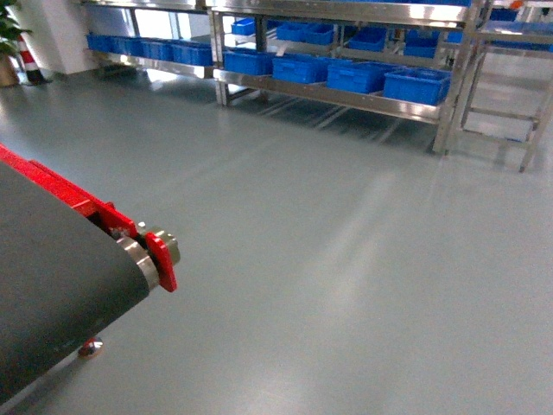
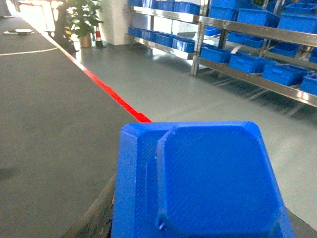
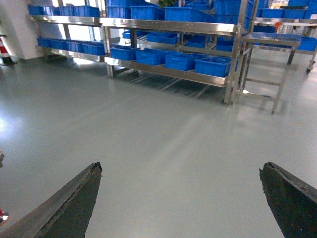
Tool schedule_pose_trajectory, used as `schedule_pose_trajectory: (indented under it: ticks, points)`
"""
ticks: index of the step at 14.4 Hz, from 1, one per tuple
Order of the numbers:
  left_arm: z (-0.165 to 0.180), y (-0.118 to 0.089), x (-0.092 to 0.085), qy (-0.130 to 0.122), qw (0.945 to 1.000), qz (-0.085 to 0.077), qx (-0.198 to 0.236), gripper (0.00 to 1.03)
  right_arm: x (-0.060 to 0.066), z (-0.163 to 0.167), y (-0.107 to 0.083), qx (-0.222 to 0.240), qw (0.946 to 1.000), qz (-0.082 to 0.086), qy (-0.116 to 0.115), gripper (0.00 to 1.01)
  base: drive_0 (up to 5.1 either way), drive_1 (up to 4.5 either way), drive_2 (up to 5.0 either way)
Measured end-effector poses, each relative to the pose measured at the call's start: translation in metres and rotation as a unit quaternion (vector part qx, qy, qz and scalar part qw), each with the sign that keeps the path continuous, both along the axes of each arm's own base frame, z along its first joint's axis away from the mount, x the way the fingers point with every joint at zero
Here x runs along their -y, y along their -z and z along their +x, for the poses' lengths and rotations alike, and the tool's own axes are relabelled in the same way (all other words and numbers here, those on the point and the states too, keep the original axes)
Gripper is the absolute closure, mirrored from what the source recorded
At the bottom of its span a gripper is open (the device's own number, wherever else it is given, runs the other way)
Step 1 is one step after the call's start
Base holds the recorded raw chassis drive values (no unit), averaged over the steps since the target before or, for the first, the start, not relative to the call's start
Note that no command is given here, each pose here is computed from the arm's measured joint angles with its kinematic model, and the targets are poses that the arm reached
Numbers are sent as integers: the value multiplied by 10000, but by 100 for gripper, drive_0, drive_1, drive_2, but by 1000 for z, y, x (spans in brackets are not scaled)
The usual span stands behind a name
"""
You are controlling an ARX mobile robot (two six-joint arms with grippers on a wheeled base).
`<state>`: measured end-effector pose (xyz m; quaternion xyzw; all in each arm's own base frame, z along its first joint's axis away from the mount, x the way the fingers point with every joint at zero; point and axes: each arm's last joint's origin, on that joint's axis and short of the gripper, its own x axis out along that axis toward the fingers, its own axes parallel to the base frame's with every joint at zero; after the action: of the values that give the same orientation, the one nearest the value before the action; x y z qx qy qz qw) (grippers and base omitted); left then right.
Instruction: Pick blue part to blue bin on bottom shelf
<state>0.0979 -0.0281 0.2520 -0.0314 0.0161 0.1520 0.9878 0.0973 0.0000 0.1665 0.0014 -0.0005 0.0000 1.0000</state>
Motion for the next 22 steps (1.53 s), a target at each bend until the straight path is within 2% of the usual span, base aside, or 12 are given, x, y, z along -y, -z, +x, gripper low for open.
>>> schedule_pose_trajectory:
  ticks: [22]
  points:
    - [0,0,0,2,10000,2,-1,60,0,0,0,2,10000,0,0,3,-163,-163,-163]
